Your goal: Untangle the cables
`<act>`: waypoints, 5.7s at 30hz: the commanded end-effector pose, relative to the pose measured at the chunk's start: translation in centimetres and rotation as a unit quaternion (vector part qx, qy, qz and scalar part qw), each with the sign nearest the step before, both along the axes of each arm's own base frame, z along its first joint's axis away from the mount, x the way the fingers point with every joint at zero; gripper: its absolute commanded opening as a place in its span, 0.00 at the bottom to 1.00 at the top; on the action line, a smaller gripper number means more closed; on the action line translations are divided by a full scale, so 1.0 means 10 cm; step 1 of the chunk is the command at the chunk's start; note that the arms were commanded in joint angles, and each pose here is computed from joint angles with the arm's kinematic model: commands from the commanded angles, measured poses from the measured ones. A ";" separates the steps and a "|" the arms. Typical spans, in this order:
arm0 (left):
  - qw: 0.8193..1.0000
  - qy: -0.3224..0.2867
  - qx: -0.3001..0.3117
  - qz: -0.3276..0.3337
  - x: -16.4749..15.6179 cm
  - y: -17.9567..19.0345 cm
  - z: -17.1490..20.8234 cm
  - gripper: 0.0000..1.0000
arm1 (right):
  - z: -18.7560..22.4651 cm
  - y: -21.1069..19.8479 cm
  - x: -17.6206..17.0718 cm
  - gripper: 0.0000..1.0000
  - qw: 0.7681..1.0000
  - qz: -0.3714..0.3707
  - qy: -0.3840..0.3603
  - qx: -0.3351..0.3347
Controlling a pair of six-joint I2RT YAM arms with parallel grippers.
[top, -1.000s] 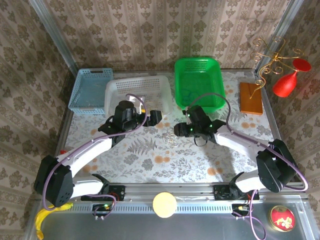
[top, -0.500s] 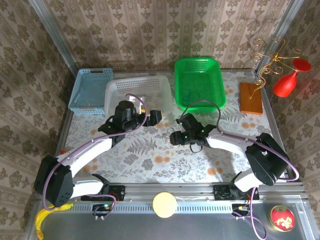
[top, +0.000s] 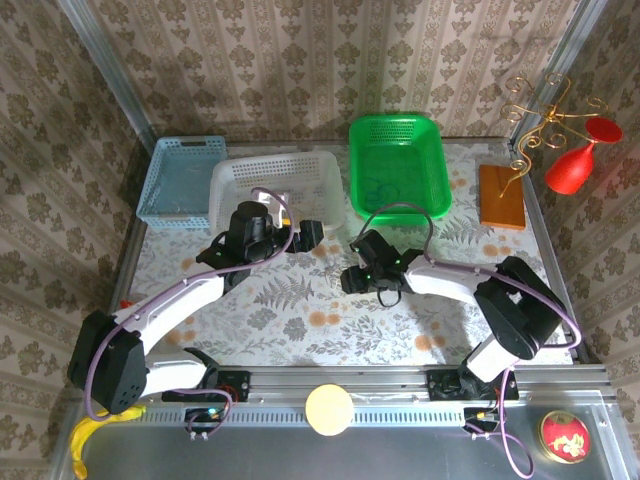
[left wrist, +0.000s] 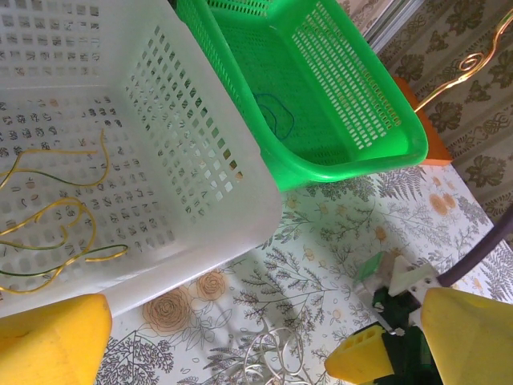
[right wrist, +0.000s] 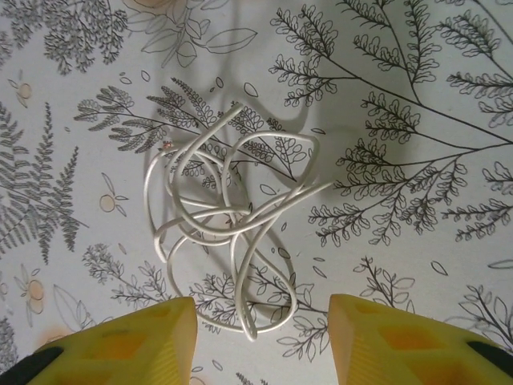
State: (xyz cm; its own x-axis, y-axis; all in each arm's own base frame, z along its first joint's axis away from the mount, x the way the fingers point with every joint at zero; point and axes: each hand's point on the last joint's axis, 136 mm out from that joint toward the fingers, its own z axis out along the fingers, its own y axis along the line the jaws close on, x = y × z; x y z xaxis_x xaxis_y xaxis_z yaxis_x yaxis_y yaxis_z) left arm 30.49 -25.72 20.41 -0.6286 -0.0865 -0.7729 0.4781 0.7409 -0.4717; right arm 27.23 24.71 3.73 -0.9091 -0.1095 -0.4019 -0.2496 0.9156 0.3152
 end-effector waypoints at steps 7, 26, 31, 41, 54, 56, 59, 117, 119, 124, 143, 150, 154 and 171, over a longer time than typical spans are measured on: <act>1.000 0.000 -0.004 0.003 -0.03 0.03 0.05 1.00 | 0.12 0.12 0.16 0.00 1.000 0.015 -0.024 0.001; 0.999 0.002 -0.046 -0.014 -0.09 -0.04 0.04 1.00 | 1.99 -0.18 0.26 0.00 0.964 -0.050 -0.141 0.222; 0.996 -0.001 -0.078 -0.038 -0.15 -0.15 0.11 1.00 | 2.10 -0.16 0.27 0.00 0.958 -0.052 -0.144 0.243; 0.987 0.001 -0.151 -0.057 -0.10 -0.33 0.25 0.78 | 2.27 -0.09 0.23 0.00 0.945 -0.050 -0.140 0.292; 0.976 -0.003 -0.191 -0.105 -0.18 -0.61 0.31 0.62 | 2.43 -0.05 0.23 0.00 0.936 -0.048 -0.146 0.316; 0.975 -0.005 -0.195 -0.110 -0.20 -0.65 0.32 0.60 | 2.44 -0.05 0.23 0.00 0.935 -0.047 -0.147 0.319; 0.973 -0.003 -0.200 -0.116 -0.21 -0.71 0.32 0.54 | 2.45 -0.05 0.23 0.00 0.935 -0.047 -0.148 0.319; 0.978 -0.119 -0.171 -0.022 -0.08 0.17 1.16 0.00 | 1.64 -1.06 0.19 0.00 0.931 -0.175 -0.130 0.293; 0.976 -0.122 -0.176 -0.038 -0.10 0.12 1.25 0.00 | 1.54 -1.05 0.17 0.01 0.937 -0.170 -0.116 0.283; 0.969 -0.121 -0.191 -0.095 -0.19 -0.05 1.47 0.00 | 1.43 -1.03 0.11 0.40 0.942 -0.161 -0.104 0.274; 0.959 -0.116 -0.187 -0.177 -0.44 -0.40 1.73 0.00 | 2.87 -0.62 0.17 0.65 0.909 -0.009 -0.233 0.346; 0.955 -0.115 -0.188 -0.201 -0.51 -0.53 1.77 0.00 | 3.20 -0.25 0.10 0.70 0.890 0.092 -0.263 0.361; 0.953 -0.116 -0.189 -0.208 -0.54 -0.57 1.81 0.00 | 3.16 -0.10 0.11 0.70 0.891 0.115 -0.264 0.352; 0.959 -0.123 -0.174 -0.188 -0.53 -0.56 1.75 0.00 | 2.86 -0.04 0.37 0.00 0.910 0.082 -0.249 0.320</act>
